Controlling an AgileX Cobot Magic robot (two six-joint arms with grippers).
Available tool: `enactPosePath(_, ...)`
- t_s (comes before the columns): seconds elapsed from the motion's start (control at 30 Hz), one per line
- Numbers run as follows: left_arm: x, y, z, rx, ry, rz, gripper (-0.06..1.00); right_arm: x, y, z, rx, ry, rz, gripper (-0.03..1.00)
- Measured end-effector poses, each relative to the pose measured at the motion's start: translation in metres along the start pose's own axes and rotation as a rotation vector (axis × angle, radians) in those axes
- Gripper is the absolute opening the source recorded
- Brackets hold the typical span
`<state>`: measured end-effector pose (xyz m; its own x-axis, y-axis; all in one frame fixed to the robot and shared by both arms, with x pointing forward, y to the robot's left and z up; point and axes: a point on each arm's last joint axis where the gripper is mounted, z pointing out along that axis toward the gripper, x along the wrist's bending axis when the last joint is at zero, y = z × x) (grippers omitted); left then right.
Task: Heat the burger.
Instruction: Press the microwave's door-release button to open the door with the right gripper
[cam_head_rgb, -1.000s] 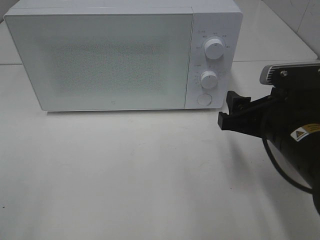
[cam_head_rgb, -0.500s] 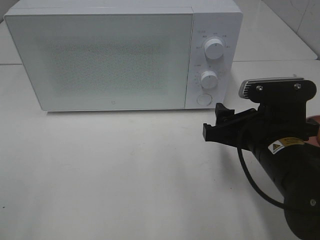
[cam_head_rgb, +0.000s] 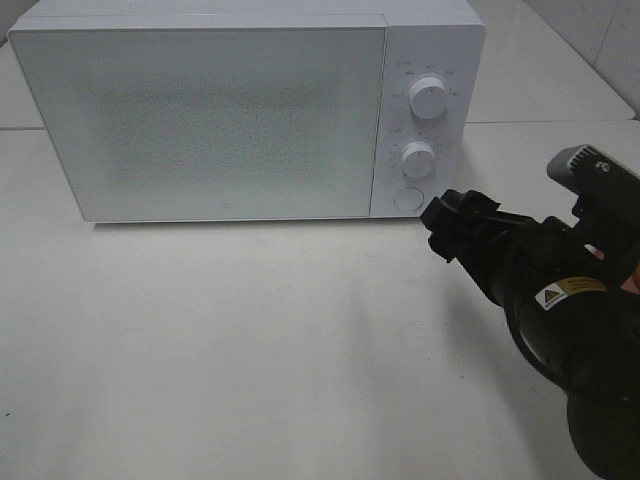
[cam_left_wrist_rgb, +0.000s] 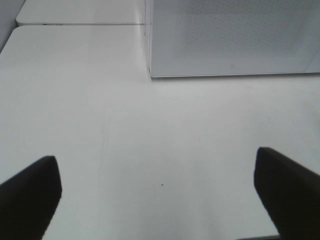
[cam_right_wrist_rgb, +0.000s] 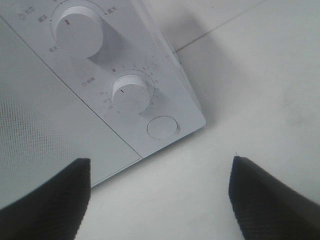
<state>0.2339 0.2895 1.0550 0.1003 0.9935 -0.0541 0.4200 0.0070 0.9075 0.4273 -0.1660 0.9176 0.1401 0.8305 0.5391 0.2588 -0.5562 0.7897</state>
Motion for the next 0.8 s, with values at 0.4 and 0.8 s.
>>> enactPosePath(0.4, 0.0000, 0.0000, 0.0000, 0.000, 0.000, 0.000, 0.99, -0.0020, -0.0059, -0.0002, 0.057, -0.039, 0.567, 0.58)
enactPosePath(0.8, 0.0000, 0.0000, 0.0000, 0.000, 0.000, 0.000, 0.99, -0.0022, -0.0065, -0.0003, 0.055, -0.056, 0.932, 0.04)
